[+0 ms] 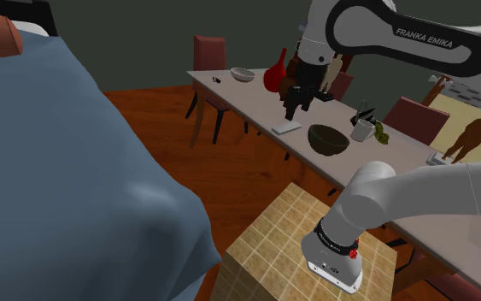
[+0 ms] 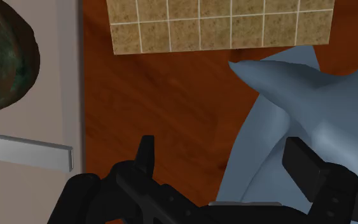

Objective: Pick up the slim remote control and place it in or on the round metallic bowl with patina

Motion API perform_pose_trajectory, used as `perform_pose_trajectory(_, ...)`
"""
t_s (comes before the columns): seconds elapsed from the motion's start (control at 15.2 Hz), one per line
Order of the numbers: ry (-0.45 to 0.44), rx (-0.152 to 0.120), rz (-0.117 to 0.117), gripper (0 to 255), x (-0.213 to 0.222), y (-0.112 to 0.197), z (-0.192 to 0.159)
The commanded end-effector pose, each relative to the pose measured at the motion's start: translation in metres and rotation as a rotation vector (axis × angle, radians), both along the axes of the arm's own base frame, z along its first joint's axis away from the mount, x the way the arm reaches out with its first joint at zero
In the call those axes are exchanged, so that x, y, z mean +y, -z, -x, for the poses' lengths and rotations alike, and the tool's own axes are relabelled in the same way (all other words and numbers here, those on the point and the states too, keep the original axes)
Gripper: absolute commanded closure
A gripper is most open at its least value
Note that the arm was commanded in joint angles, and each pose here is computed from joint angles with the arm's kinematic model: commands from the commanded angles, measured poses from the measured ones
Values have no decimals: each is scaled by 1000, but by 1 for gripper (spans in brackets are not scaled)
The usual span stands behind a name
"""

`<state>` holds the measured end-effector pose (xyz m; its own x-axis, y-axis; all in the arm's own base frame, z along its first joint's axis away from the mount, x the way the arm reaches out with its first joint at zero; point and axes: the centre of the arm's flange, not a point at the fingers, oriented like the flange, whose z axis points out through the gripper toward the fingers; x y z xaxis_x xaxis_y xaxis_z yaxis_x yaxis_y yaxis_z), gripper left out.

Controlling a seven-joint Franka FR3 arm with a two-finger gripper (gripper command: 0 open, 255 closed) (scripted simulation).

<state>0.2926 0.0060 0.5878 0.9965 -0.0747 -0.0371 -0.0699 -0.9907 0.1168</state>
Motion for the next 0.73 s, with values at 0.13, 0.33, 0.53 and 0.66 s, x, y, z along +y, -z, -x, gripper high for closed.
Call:
perform_pose_trajectory(0.13, -69, 2, -8, 0, -24, 10, 7)
perform_pose_trajectory(0.33, -173, 6, -19, 0, -62, 24, 15)
perform_pose_trajectory(0.53, -277, 9, -31, 0, -99, 40, 19)
perform_pose_trajectory(0.66, -346, 11, -39, 0, -125, 50, 19)
